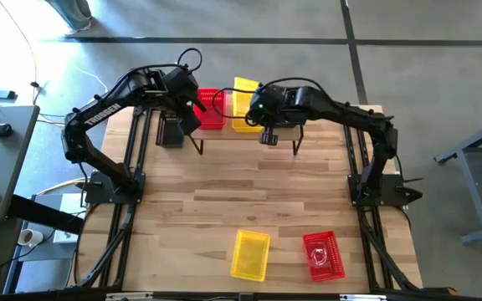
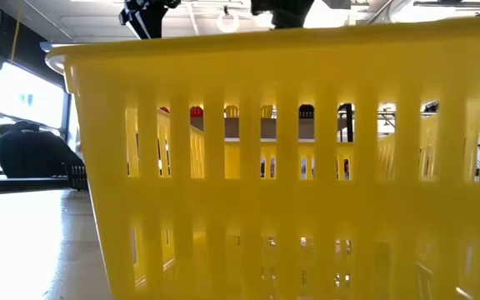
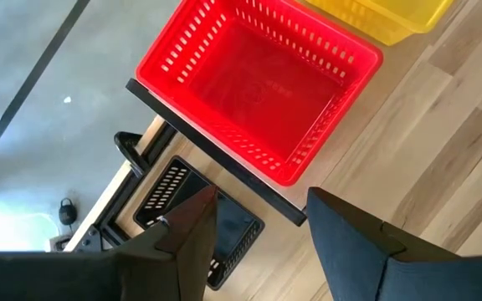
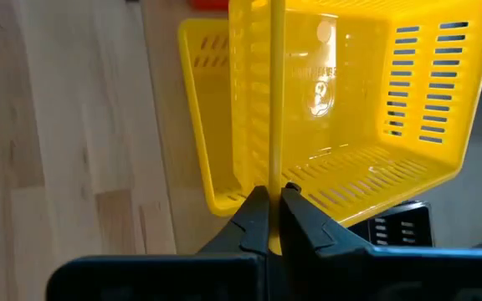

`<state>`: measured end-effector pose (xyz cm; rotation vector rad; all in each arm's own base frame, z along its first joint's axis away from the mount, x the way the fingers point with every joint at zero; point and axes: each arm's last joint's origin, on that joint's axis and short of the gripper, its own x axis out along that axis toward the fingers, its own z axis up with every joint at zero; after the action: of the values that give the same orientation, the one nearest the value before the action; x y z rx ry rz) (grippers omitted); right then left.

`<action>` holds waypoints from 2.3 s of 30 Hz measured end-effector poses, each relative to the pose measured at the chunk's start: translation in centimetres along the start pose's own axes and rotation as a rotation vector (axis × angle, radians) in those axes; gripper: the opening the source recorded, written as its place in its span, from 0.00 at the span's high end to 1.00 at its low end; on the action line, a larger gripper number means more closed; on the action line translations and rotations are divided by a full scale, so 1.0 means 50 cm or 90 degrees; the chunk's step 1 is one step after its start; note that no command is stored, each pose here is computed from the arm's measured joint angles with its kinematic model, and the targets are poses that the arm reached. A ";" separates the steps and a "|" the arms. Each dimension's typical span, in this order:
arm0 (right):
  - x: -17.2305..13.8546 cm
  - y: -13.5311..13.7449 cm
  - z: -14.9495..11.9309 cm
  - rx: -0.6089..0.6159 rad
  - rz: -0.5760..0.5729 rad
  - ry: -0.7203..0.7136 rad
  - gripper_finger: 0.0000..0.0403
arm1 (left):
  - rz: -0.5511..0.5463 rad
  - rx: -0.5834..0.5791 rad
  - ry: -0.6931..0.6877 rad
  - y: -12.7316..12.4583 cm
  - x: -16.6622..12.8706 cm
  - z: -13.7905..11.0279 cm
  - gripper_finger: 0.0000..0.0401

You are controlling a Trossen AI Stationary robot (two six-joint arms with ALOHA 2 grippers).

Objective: Stack baskets on shelf by color
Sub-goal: Stack the top yellow bin on top of the other yellow bin on the shelf, then adjust the black bins on the shelf

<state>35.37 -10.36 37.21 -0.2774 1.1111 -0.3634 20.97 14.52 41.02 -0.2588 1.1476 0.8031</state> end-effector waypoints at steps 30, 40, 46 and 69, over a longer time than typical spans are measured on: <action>0.043 0.012 0.004 0.013 -0.002 0.045 0.99 | -0.002 0.007 0.000 0.000 0.000 0.000 0.56; 0.043 0.010 0.004 0.025 -0.028 0.049 0.80 | -0.002 0.012 0.000 0.000 0.000 0.000 0.56; 0.023 0.001 0.014 0.050 -0.020 0.022 0.76 | -0.002 0.012 0.000 0.000 0.000 0.000 0.56; -0.011 -0.244 -0.076 0.264 -0.135 0.052 0.75 | -0.002 0.012 0.000 0.000 0.000 0.000 0.56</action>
<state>29.91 -21.35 40.87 -0.0109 1.0609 -0.7868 20.98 14.52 41.02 -0.2451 1.1539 0.7891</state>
